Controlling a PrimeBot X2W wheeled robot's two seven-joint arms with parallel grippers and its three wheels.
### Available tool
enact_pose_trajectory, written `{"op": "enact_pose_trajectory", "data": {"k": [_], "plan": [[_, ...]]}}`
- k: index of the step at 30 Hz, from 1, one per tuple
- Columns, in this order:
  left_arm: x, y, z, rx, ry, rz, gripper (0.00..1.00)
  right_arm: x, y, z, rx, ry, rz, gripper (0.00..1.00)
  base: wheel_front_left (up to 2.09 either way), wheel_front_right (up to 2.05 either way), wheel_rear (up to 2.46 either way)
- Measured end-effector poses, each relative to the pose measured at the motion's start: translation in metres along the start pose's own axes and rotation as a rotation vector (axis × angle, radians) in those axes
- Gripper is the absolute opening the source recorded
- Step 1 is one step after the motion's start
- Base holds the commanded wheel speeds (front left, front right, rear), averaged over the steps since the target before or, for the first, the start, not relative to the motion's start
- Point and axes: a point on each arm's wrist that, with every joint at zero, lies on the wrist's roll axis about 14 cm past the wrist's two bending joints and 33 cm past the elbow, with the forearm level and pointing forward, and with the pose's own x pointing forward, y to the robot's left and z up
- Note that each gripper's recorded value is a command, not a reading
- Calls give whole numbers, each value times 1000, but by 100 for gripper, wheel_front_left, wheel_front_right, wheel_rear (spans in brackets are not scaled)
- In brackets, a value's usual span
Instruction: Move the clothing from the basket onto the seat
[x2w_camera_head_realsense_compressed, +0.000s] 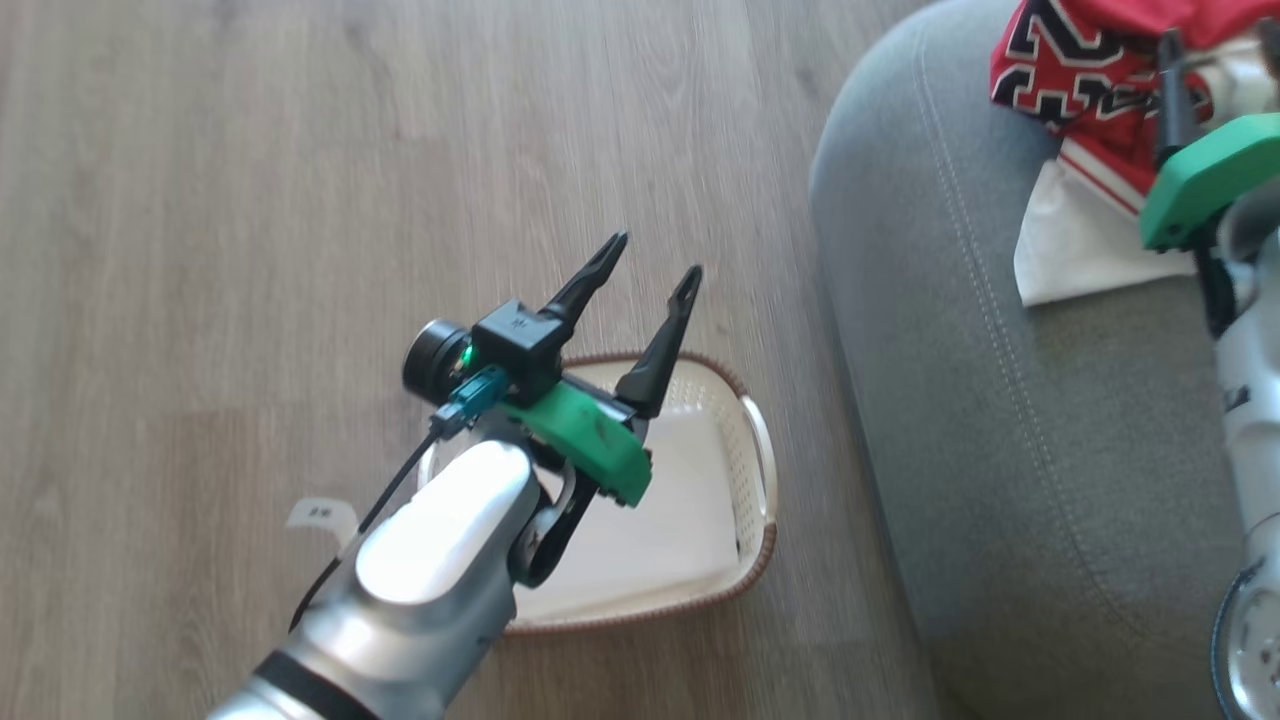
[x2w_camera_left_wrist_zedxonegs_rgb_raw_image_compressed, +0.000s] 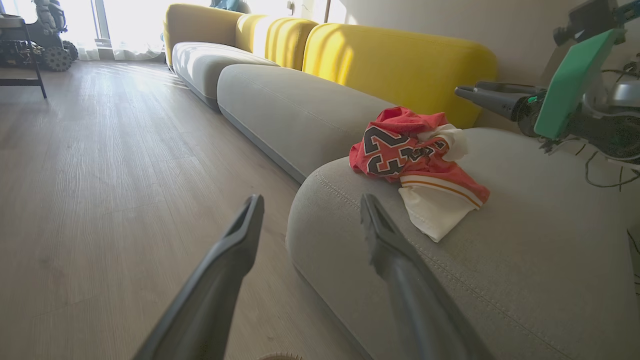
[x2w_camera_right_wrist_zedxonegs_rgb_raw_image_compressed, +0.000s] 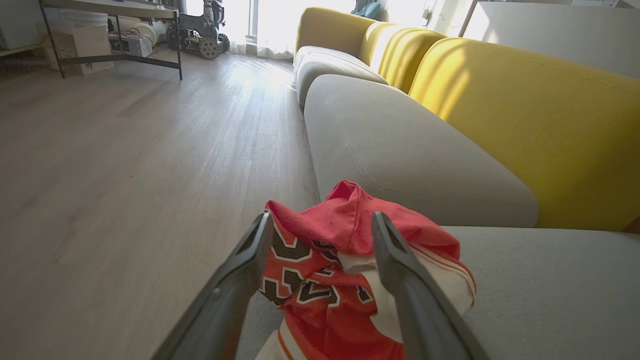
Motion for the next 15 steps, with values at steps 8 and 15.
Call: {"op": "enact_pose_trajectory", "data": {"k": [8, 15], "plan": [[-38, 20, 15, 12, -21, 127, 100, -17, 42, 42, 38, -94, 101, 100, 0, 0, 0], [-81, 64, 17, 29, -17, 305, 100, -31, 85, 62, 81, -156, 195, 100, 0, 0, 0]]}}
